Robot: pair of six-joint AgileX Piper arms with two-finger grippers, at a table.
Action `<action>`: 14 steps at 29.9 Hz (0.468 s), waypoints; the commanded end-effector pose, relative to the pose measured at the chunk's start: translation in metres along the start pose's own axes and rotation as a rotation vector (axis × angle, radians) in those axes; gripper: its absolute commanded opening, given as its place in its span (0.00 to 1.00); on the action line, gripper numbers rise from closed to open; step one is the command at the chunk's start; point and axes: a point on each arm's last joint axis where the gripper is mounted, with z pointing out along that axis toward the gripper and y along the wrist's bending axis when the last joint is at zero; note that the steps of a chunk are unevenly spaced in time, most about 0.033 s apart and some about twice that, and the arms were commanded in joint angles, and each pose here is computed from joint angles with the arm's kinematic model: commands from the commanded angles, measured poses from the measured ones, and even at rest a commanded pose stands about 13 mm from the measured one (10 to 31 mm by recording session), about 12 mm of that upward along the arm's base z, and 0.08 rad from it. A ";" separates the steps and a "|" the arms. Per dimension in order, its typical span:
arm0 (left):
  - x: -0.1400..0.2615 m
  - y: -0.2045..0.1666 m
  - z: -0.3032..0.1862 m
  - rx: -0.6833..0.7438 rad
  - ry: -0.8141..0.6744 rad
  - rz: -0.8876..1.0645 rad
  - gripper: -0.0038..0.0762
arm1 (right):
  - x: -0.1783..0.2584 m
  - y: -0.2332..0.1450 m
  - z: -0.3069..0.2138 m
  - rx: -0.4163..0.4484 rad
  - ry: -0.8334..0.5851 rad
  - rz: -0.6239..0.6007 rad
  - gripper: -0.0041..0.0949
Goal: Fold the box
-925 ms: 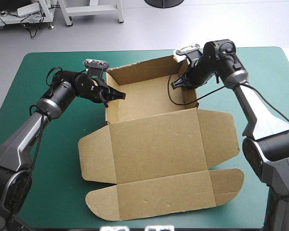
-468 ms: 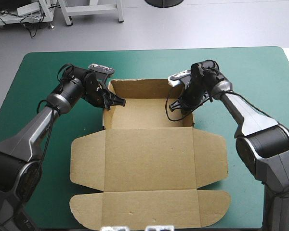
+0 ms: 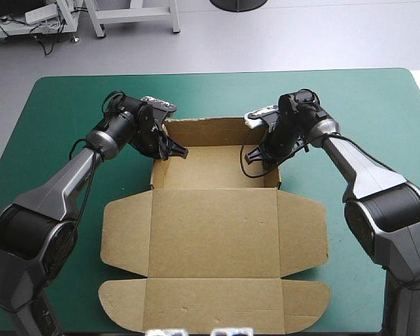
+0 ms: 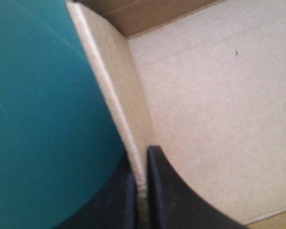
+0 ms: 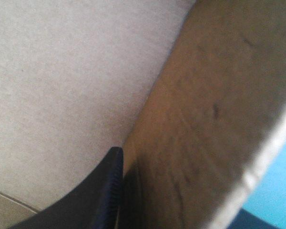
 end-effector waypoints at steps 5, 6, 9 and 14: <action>0.001 -0.003 -0.003 -0.012 0.039 0.030 0.04 | 0.008 -0.008 -0.030 0.063 0.001 0.012 0.02; 0.001 -0.003 -0.002 -0.011 0.047 0.022 0.04 | 0.008 -0.007 -0.030 0.059 0.000 0.018 0.02; 0.003 -0.003 0.003 -0.011 0.080 0.017 0.04 | 0.008 -0.006 -0.030 0.044 -0.002 0.038 0.02; 0.004 -0.003 0.002 -0.011 0.081 0.017 0.04 | 0.008 -0.005 -0.030 0.032 -0.003 0.040 0.04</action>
